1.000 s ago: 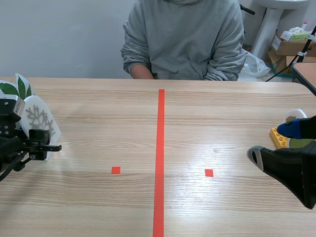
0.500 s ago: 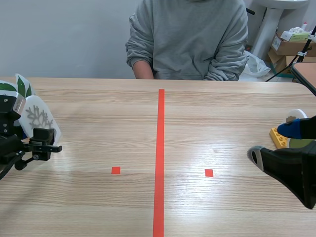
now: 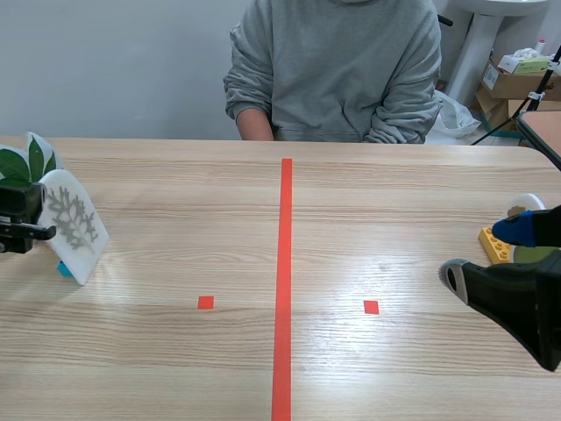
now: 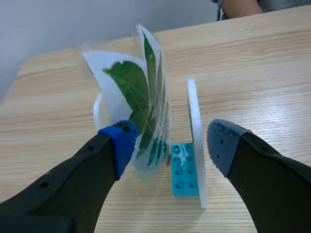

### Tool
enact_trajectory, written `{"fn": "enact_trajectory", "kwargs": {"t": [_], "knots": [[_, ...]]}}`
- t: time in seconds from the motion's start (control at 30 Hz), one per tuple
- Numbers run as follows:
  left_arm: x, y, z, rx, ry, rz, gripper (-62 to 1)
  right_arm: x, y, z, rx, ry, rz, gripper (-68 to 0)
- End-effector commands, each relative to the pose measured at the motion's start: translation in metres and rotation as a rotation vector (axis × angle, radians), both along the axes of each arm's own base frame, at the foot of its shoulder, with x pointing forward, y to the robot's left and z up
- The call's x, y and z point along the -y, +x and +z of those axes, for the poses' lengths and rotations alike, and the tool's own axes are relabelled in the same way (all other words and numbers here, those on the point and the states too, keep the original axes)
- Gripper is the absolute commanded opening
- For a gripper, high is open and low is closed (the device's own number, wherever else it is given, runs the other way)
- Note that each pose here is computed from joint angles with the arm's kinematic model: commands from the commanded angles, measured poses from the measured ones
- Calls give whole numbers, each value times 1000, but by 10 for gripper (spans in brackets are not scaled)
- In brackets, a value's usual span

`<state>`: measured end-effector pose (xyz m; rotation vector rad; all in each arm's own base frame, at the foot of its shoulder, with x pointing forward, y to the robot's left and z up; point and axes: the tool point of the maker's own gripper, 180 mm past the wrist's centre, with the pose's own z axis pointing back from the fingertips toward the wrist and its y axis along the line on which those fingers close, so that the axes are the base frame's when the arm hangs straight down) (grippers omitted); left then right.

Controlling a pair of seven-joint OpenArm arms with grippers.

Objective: Do the leaf sorting experiment

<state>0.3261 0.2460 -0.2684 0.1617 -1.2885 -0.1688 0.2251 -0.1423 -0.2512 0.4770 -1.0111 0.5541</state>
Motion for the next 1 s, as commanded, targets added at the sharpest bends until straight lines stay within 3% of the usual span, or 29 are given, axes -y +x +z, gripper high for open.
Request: {"fn": "enact_trajectory", "kwargs": {"t": [0.0, 0.3, 0.53, 0.77, 0.97], "knots": [[6, -2, 13, 27, 8, -24, -262, -1, 5, 10, 40, 7, 8, -106], [62, -28, 55, 79, 24, -205, -262, -1, 6, 10, 43, 2, 9, -106], [110, -55, 77, 78, -8, -399, -261, -1, 6, 10, 43, 3, 9, -106], [136, -85, 66, -15, -88, -512, -151, -1, 6, 10, 43, 2, 9, -106], [147, -110, 46, -110, -145, -572, -142, -1, 6, 10, 43, 2, 9, -106]]}}
